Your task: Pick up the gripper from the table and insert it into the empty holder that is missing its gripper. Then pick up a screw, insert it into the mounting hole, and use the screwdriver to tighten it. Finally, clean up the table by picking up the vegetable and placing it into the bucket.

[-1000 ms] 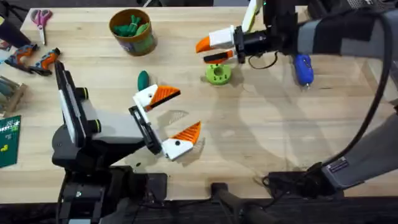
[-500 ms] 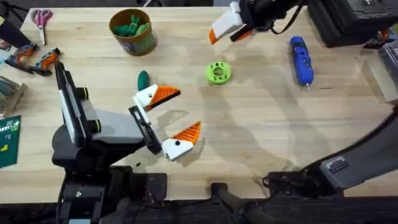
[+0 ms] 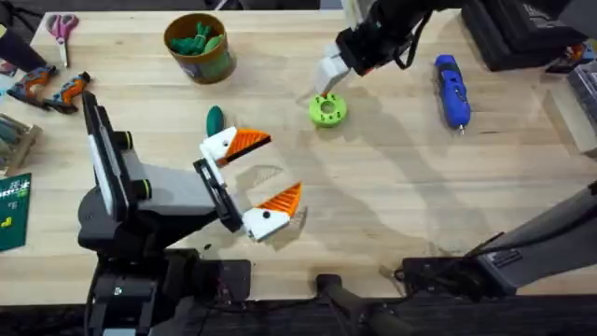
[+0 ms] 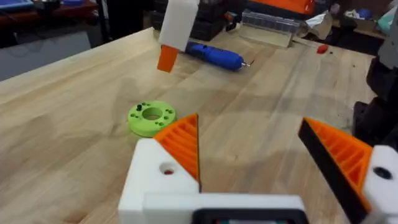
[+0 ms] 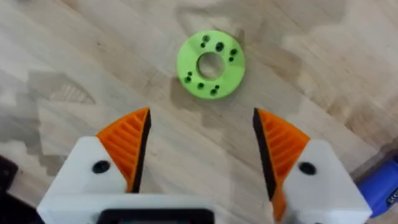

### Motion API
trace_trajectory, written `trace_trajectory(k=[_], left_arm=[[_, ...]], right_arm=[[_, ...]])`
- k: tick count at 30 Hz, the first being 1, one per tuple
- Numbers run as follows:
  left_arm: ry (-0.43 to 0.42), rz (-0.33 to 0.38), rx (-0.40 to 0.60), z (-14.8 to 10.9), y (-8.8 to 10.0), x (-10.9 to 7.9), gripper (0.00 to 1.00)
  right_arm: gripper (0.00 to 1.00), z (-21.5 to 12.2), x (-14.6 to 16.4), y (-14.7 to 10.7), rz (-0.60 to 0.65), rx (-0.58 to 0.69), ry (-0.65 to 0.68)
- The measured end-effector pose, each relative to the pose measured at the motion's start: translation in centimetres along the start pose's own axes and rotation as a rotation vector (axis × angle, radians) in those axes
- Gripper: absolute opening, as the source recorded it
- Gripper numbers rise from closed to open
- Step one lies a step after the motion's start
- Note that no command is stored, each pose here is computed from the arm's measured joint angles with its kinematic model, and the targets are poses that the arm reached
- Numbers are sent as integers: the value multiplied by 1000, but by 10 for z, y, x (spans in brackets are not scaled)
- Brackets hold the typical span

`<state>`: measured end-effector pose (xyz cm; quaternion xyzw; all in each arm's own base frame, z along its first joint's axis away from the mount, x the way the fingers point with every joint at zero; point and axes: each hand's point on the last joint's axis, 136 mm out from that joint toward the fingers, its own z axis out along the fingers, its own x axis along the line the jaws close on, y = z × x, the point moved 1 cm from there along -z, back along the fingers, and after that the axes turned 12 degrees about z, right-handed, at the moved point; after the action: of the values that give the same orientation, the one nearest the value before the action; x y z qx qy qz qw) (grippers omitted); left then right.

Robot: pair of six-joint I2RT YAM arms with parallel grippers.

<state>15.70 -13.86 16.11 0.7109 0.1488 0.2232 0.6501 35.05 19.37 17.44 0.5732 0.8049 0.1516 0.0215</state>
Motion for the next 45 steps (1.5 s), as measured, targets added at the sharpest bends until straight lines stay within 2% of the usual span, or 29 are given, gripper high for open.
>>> trace_trajectory(k=[4,8,12,20,27,34,45], left_arm=[[-1,0,0,0,0,0,985],[-1,0,0,0,0,0,985],[-1,0,0,0,0,0,985],[-1,0,0,0,0,0,986],[-1,0,0,0,0,0,986],[-1,0,0,0,0,0,986],[-1,0,0,0,0,0,986]], right_arm=[[954,9,-6,7,34,-41,-24],[991,35,-14,-3,57,-29,-44],[992,48,-16,-5,64,-37,-46],[991,48,-15,5,68,-81,-39],[992,54,-13,23,104,-147,-25],[960,82,-12,21,137,-104,-33],[922,100,8,20,109,-96,-23]])
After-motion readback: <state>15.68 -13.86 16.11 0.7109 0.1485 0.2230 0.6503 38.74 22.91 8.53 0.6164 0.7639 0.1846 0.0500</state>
